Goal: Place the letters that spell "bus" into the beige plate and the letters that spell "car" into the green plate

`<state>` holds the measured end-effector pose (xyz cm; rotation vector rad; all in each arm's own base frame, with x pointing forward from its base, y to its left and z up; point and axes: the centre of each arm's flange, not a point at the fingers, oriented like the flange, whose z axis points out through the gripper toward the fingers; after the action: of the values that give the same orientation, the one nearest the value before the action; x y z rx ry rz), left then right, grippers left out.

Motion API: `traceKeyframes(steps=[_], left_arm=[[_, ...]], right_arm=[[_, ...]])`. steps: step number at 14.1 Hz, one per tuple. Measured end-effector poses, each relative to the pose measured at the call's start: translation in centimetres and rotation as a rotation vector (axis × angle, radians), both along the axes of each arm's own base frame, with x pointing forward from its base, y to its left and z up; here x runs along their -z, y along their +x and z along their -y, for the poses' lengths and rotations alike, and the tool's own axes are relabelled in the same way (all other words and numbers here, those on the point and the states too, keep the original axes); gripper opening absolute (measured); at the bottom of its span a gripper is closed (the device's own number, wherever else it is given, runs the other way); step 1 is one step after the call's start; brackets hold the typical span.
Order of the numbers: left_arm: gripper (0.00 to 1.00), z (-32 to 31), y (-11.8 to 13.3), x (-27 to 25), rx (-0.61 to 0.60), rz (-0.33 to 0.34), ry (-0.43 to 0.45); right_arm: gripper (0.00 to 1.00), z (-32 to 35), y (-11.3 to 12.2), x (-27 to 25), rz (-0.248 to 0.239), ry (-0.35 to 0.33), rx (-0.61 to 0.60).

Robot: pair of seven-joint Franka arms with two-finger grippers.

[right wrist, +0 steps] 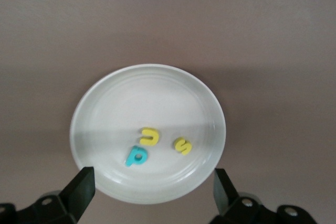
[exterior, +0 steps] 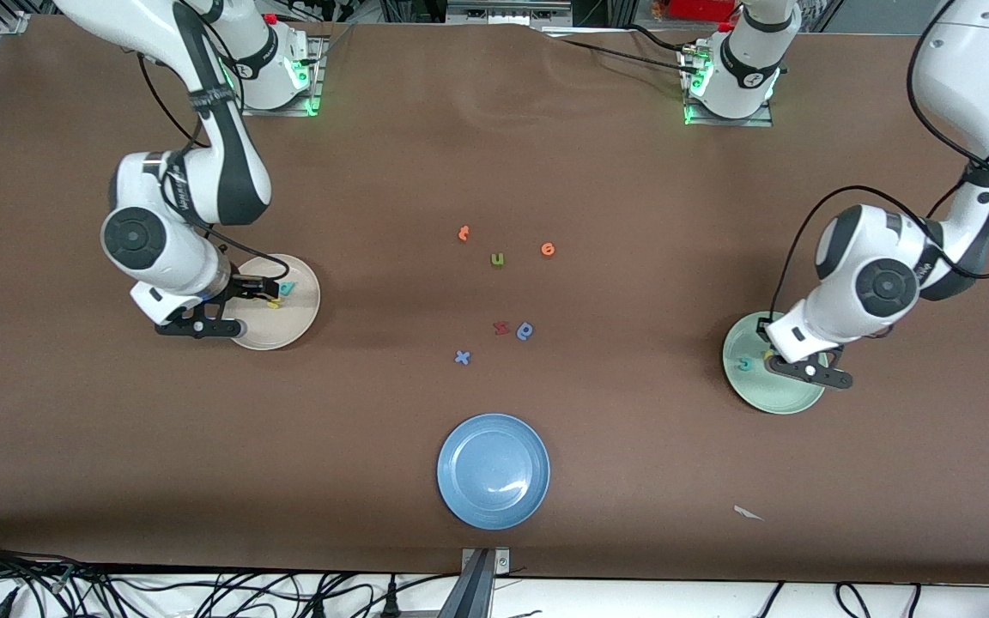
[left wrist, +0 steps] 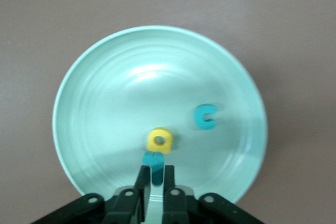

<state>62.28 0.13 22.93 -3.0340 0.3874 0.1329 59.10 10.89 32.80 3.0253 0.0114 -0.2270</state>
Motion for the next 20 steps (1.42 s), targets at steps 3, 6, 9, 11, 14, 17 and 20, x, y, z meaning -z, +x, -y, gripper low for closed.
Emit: traceKeyframes(steps=[3,6,9,11,14,17,20], left_arm=[[0.49,-0.5,0.7,-0.7,-0.020,-0.027,0.010],[0.78,0.0,2.3,-4.5,-0.064,-0.091,0.032],[1.00,-1.0,3.4,-8.2,-0.115,-0.141,0.039],[1.00,-2.5,3.6,-9.5,-0.153,-0.163,-0.010],[1.00,-7.6,3.0,-11.1,-0.142,-0.170,-0.116],[1.00,-6.7,2.2,-17.9,-0.115,-0.114,-0.059],[1.00,-1.8,-0.1,-28.8,-0.075,0.021,-0.078]], right_arm=[[1.00,-1.3,1.7,-7.2,-0.011,0.019,-0.002],[1.00,-1.0,2.6,-11.5,-0.004,0.040,0.015],[1.00,3.5,3.3,-15.8,0.064,0.088,0.076],[1.00,7.9,2.9,-18.8,0.111,0.126,0.122],[1.00,11.6,0.9,-22.6,0.132,0.152,0.103],[1.00,11.3,-2.3,-23.7,0.132,0.146,0.071],[1.00,9.4,-4.3,-24.2,0.146,0.140,0.036]])
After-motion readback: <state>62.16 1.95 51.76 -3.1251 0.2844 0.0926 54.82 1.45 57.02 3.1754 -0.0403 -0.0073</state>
